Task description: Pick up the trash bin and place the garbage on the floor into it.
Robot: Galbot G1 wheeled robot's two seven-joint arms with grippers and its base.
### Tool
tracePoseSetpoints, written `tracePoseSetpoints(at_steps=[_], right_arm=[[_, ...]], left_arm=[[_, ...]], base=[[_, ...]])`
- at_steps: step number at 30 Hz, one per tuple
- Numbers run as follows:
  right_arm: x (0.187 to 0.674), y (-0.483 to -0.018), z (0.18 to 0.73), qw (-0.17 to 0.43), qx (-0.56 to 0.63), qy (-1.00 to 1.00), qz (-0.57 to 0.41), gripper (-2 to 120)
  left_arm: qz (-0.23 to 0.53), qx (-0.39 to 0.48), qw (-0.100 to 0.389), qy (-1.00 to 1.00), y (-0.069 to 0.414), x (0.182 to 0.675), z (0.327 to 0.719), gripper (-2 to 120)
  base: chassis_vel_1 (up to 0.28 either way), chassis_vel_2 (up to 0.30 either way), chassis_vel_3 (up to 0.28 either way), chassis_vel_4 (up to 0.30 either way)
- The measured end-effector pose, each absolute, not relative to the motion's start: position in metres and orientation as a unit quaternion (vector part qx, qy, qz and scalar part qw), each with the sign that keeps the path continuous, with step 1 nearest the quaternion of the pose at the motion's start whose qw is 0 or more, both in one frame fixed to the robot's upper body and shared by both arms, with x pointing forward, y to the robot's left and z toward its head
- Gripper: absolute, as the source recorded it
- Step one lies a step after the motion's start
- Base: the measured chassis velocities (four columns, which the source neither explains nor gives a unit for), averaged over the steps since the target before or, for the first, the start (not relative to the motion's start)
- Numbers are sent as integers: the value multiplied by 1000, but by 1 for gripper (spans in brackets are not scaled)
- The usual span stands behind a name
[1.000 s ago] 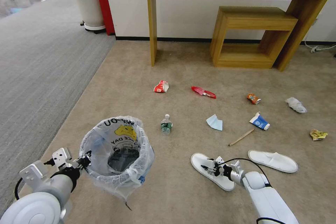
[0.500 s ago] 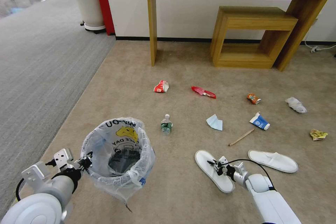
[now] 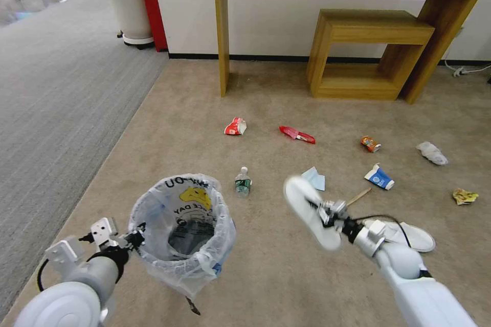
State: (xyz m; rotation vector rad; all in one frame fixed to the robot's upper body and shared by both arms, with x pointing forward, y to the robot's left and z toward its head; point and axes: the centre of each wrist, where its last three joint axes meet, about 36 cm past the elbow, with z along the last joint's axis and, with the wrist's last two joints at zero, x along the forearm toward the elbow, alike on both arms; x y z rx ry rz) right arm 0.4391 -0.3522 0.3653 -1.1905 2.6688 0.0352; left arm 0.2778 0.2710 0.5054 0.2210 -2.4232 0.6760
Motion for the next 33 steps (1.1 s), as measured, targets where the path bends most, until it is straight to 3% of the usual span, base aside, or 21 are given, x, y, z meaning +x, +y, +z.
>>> tracePoseSetpoints(at_steps=[1, 5, 8, 22, 33], right_arm=[[443, -339, 388, 152, -435, 886, 45, 0], [448, -303, 428, 225, -506, 826, 108, 0], [451, -268, 442, 245, -548, 786, 147, 0], [521, -101, 417, 215, -636, 709, 216, 0], [529, -54, 402, 199, -671, 687, 195, 0]], left_arm=[[257, 81, 306, -913, 269, 280, 502, 0], [265, 73, 311, -910, 263, 285, 496, 0], [268, 67, 314, -908, 261, 288, 491, 0], [282, 49, 312, -906, 259, 292, 489, 0], [277, 47, 299, -912, 268, 289, 501, 0]], base=[[0, 0, 0, 0], [0, 0, 0, 0], [0, 0, 0, 0], [0, 0, 0, 0], [0, 0, 0, 0]])
